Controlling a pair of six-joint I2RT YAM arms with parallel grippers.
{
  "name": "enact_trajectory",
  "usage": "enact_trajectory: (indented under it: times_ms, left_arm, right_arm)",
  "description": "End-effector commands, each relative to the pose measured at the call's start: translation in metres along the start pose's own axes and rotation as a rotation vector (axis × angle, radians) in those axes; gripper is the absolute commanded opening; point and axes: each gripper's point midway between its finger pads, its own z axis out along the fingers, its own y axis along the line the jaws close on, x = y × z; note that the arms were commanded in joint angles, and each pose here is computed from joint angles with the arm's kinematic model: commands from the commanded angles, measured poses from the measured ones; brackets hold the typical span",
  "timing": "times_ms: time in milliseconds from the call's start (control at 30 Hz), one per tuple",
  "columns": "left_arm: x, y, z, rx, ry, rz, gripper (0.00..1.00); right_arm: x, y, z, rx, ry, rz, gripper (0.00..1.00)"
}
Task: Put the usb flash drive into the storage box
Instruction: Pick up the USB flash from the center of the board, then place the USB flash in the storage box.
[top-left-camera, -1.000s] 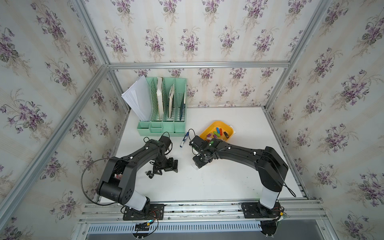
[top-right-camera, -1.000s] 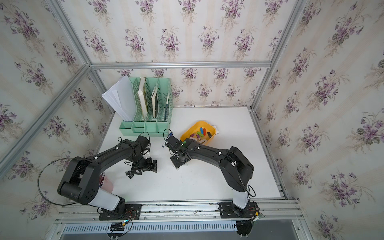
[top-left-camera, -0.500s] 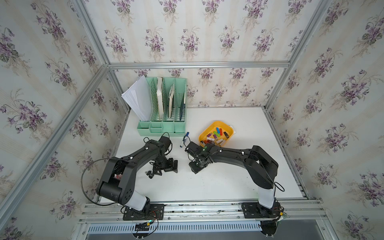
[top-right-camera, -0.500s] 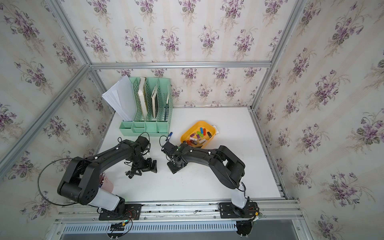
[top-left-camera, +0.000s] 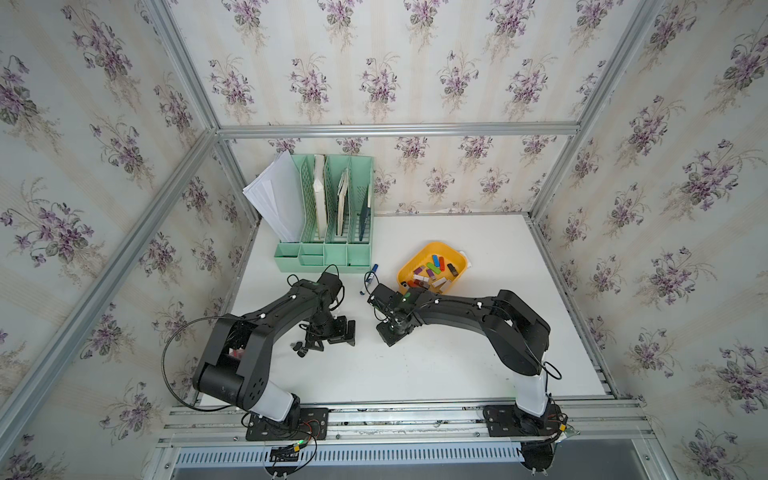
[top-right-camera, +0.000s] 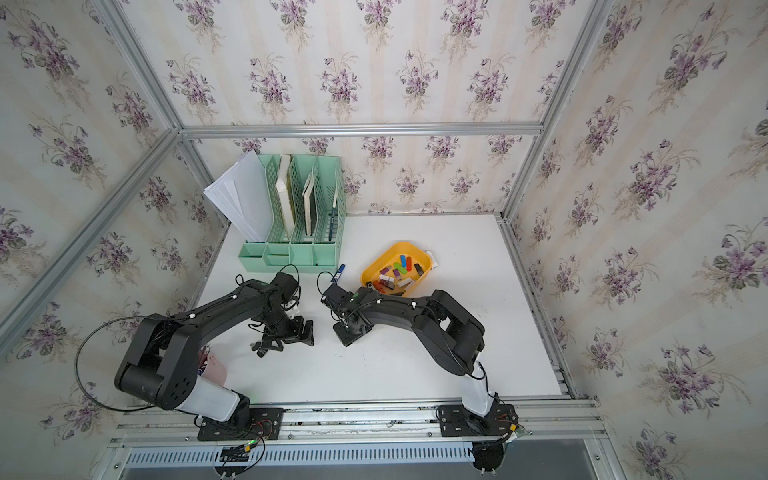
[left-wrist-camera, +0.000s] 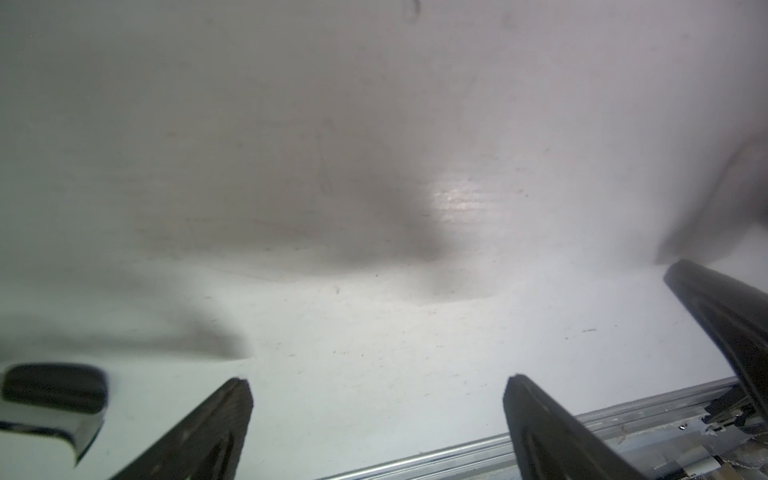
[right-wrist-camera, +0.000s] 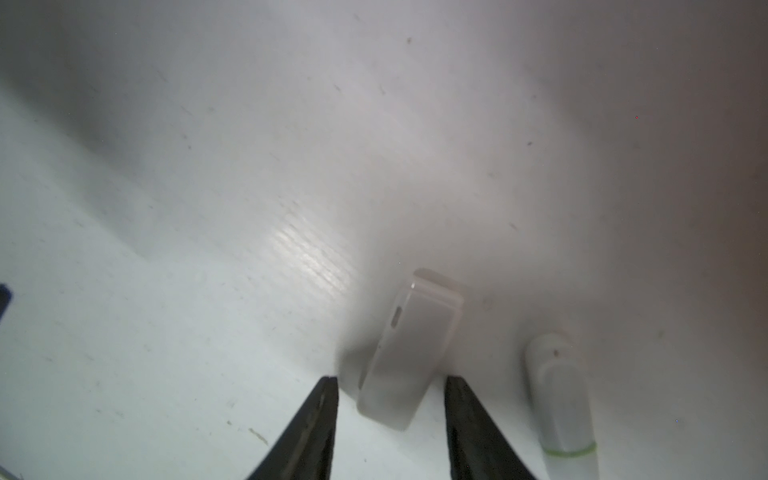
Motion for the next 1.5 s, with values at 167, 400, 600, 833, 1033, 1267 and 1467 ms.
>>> enact_trajectory:
  times_ms: [167,400,600,833,1033,1267,1467]
  left_arm:
    - [0.003,0.003,-0.001,-0.014,0.005,-0.001,0.99]
    - [0.002,0.002,-0.001,-0.013,0.003,0.000,0.99]
    - [0.002,0.003,-0.001,-0.014,0.005,0.000,0.99]
    - [0.002,0.003,0.000,-0.013,0.007,-0.001,0.99]
    - [0.002,0.002,0.000,-0.011,0.007,0.001,0.99]
    - [0.003,0.003,0.000,-0.014,0.013,-0.001,0.99]
    - [0.002,0.003,0.003,-0.016,0.021,-0.003,0.99]
  right_arm:
    - [0.001,-0.005,0.003,0.034,0.019,-0.006,0.39]
    - [0.002,-0.006,0.001,0.038,0.023,-0.004,0.24]
    - [-0.001,-0.006,-0.005,0.039,0.011,0.000,0.22]
    - [-0.018,-0.013,-0.033,0.043,-0.054,0.033,0.21]
    - [-0.045,-0.054,-0.080,0.094,-0.147,0.092,0.22]
    - [-0.063,-0.130,-0.109,0.184,-0.194,0.165,0.22]
    - [-0.070,-0.190,-0.104,0.248,-0.170,0.225,0.21]
